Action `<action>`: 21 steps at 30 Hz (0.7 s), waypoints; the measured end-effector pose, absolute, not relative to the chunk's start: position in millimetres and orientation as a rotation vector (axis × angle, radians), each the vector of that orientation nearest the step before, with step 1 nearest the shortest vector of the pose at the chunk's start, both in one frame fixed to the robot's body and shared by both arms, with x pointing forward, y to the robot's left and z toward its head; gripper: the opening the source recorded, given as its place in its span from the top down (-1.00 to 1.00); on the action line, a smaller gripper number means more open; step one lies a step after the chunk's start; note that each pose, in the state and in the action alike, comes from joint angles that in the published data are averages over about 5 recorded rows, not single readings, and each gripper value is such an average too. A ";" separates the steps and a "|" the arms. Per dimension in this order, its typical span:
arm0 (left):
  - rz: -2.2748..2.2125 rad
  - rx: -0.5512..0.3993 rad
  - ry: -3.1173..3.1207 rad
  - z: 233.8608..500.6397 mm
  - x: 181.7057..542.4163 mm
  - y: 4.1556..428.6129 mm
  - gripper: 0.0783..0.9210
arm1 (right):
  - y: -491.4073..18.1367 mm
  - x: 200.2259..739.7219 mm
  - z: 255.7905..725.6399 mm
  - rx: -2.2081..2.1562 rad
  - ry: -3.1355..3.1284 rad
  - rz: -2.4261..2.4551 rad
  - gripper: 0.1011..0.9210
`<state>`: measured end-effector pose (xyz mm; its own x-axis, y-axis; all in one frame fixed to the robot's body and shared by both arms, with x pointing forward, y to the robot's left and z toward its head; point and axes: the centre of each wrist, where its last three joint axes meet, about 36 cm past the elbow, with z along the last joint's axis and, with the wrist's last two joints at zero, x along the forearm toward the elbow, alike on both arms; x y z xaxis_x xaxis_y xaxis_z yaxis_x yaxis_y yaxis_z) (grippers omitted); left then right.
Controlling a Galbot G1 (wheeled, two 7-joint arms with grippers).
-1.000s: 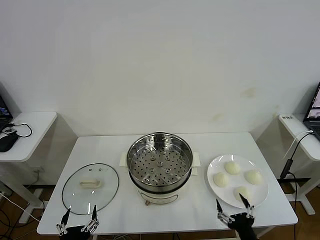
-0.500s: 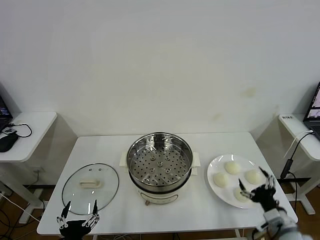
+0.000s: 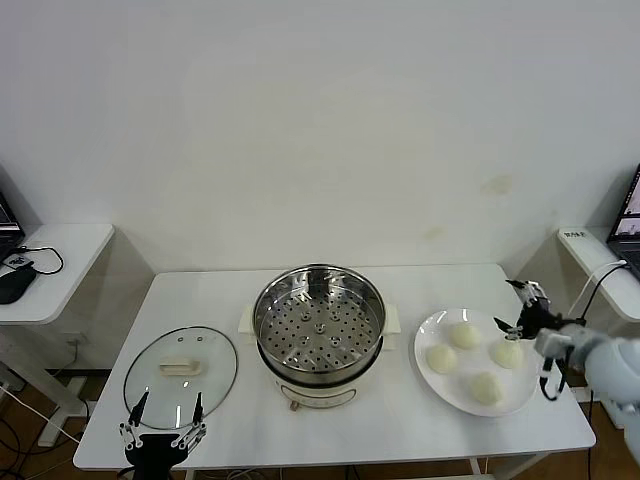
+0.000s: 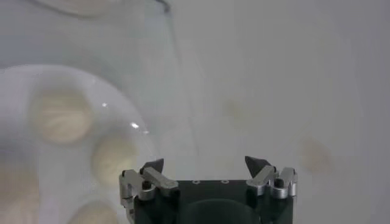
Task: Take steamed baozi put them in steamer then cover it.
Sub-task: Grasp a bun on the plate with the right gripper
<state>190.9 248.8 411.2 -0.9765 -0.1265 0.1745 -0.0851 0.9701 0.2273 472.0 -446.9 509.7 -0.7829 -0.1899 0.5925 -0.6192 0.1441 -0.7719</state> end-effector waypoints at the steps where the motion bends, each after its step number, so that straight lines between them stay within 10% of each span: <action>1: -0.331 0.159 -2.931 411.5 191.1 249.4 -0.77 | -448.1 481.0 511.8 0.815 -2.037 1.671 -0.76; 21: -0.370 0.177 -2.924 407.1 195.4 256.2 -0.77 | -436.4 593.5 484.6 1.154 -1.542 1.542 -0.76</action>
